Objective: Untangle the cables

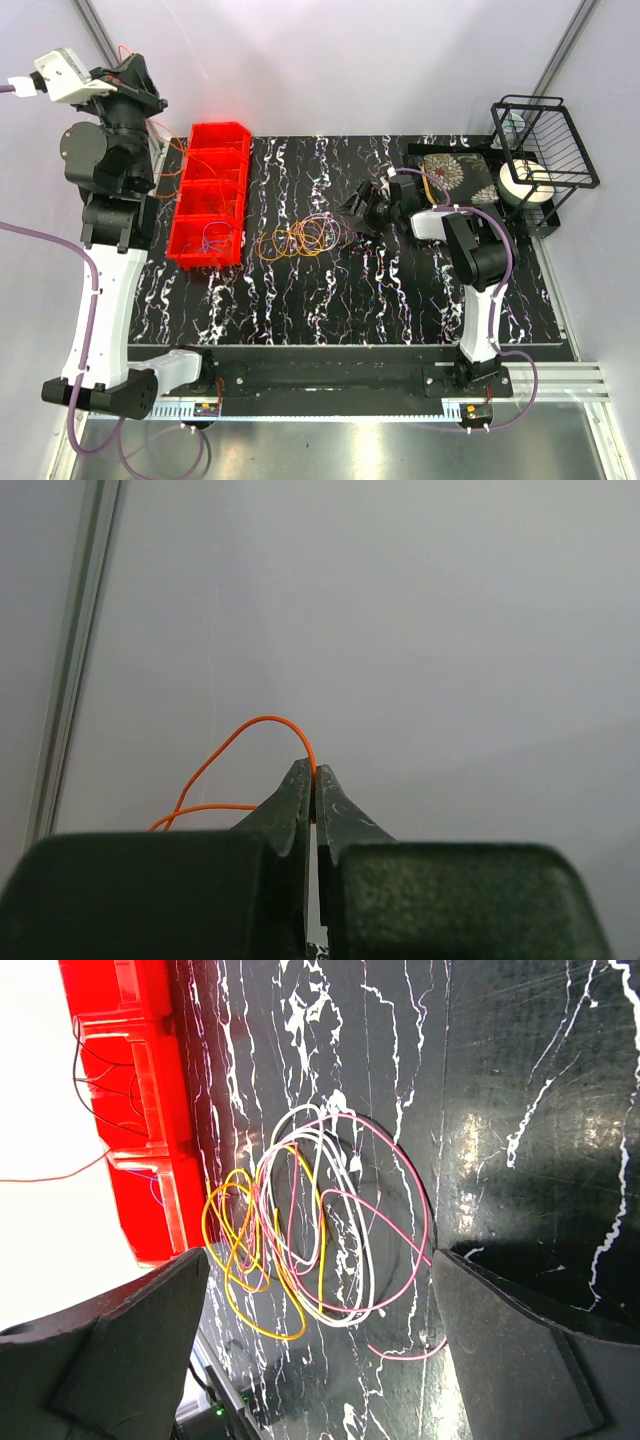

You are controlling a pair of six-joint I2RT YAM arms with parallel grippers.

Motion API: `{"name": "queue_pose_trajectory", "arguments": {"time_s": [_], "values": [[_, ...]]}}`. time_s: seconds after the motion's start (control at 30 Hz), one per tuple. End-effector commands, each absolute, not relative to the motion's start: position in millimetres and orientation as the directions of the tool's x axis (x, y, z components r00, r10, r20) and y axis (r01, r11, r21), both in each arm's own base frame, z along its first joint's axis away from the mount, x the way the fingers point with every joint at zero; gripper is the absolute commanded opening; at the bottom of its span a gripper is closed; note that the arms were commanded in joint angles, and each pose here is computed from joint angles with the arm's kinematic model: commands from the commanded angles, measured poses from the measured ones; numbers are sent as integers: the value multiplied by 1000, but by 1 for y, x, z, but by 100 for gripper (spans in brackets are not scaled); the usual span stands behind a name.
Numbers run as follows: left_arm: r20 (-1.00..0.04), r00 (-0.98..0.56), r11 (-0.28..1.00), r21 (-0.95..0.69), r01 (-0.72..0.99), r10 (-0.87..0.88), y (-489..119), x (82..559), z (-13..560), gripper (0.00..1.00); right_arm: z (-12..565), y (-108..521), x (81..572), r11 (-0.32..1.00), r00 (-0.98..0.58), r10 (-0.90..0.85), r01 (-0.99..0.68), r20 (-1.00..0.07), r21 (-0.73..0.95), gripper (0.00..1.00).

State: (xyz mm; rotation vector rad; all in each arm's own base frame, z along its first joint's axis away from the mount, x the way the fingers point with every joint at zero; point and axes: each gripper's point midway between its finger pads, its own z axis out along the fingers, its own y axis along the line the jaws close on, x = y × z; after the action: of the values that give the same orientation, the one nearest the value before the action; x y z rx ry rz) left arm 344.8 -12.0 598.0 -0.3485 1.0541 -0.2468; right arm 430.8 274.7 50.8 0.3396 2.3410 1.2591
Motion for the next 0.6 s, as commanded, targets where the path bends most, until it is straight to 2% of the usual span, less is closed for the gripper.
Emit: {"name": "queue_pose_trajectory", "arguments": {"time_s": [0.0,0.3,0.57], "values": [[-782,513,920,-391,36,-353,-9,348,610,0,31,277,425,568,-883,404,39,-237,822,100],[-822,457,920,-392,-20,-340,-5,393,577,0,31,278,425,567,-887,399,38,-233,823,100],[-848,377,898,-432,-83,-373,8,418,512,0,25,278,425,565,-891,398,52,-218,823,100]]}}
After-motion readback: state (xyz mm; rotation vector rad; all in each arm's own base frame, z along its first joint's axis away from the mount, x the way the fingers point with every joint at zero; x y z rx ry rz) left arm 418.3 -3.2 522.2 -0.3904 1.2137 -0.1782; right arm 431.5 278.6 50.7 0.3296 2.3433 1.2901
